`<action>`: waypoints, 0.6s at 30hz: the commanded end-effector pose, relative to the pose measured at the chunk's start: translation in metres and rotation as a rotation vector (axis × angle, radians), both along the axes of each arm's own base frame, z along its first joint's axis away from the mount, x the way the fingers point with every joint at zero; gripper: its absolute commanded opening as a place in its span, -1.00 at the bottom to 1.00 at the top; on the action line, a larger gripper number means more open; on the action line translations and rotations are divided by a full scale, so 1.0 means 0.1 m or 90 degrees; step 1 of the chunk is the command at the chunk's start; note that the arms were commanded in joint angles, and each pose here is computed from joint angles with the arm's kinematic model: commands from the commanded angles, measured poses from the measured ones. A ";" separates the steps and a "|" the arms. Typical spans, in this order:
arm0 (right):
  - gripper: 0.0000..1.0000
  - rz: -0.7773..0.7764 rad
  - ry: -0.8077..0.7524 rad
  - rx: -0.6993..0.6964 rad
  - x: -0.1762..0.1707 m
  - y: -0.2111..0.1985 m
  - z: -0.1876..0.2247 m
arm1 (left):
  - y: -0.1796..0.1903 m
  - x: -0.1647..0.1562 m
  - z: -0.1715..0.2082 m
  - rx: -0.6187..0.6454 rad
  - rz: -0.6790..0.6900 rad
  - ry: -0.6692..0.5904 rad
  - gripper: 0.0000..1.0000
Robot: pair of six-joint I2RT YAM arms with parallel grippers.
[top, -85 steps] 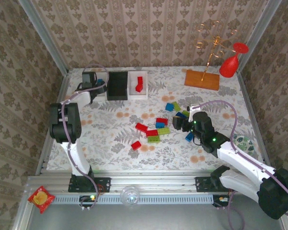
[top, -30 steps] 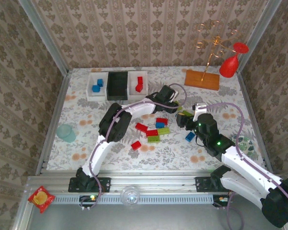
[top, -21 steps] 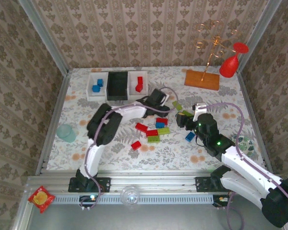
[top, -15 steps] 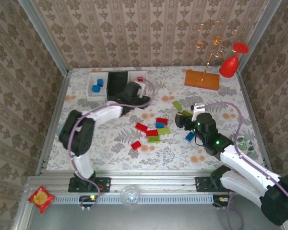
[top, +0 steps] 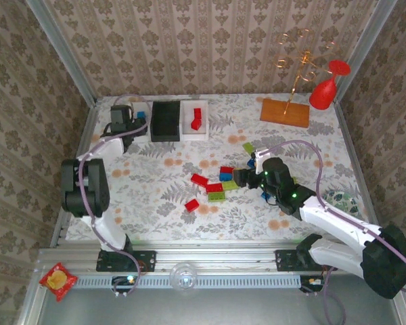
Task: Sort the legos into containers by color
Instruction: Place the lego in the container.
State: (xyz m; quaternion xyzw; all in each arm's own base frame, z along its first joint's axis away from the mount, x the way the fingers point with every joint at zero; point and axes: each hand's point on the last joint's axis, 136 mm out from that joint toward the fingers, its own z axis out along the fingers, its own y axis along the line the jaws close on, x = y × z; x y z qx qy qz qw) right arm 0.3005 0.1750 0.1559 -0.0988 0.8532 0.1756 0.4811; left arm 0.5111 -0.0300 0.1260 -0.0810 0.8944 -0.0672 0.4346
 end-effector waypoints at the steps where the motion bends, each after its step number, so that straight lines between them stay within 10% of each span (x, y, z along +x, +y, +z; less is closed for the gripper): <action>1: 0.69 0.010 -0.020 0.005 0.04 0.06 0.13 | -0.07 0.20 -0.08 -0.030 -0.014 0.019 -0.06; 18: 0.69 -0.006 -0.020 -0.008 0.05 0.01 0.12 | 0.01 0.19 0.29 -0.017 -0.005 -0.038 0.39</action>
